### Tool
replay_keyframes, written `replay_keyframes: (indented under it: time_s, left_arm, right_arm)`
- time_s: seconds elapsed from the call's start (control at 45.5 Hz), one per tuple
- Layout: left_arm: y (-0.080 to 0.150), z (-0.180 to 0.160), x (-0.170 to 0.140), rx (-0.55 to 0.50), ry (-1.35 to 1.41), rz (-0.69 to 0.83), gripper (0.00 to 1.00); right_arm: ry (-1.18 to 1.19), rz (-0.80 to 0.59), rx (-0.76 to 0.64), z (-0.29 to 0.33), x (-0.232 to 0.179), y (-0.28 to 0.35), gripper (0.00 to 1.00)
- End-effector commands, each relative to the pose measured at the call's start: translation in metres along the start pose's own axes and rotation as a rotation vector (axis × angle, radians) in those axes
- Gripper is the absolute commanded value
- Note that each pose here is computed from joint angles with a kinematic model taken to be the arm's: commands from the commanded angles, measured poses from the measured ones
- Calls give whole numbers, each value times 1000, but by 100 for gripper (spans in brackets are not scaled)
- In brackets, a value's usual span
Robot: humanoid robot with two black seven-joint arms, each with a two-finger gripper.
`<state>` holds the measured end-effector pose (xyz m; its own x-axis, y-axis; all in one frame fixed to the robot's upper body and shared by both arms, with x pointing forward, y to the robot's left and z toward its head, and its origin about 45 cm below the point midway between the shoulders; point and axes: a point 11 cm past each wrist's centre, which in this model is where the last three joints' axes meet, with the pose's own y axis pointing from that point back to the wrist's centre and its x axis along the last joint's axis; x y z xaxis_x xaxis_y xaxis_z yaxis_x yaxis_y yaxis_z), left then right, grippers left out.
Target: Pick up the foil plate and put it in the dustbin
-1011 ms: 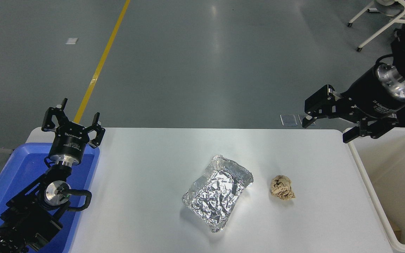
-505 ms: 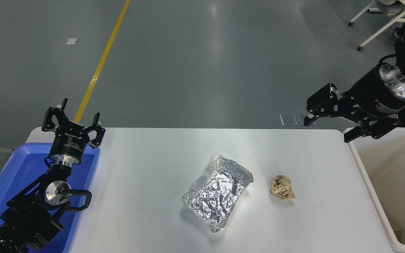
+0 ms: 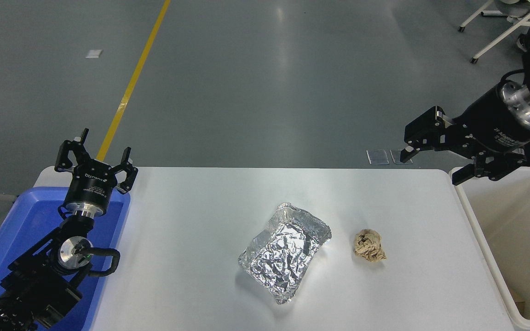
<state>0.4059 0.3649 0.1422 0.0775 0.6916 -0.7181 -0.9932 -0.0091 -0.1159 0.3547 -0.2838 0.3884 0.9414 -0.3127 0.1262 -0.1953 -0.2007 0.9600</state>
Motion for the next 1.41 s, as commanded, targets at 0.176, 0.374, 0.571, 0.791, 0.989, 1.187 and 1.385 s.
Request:
replay_keyframes:
  time_s: [0.176,0.374,0.571,0.791,0.989,1.187,1.385]
  left_arm:
    - [0,0,0,0,0,0,98]
    - [0,0,0,0,0,0,98]
    - [0,0,0,0,0,0,98]
    - [0,0,0,0,0,0,98]
    - [0,0,0,0,0,0,98]
    - [0,0,0,0,0,0,98]
    - [0,0,0,0,0,0,98]
  right_arm:
    - [22,-37,-33,0,-5,-15,100]
    - [22,-16,-47,2,2,-25,100]
    - [50,35,2,-16,6,-34,100]
    - [73,72,13,-29,8,-70,100]
    - [41,72,78,-37,-4,-111,100]
    - [14,18,106,-40,-32,-166,100]
    - [-27,-18,111,-34,-63,-220,100]
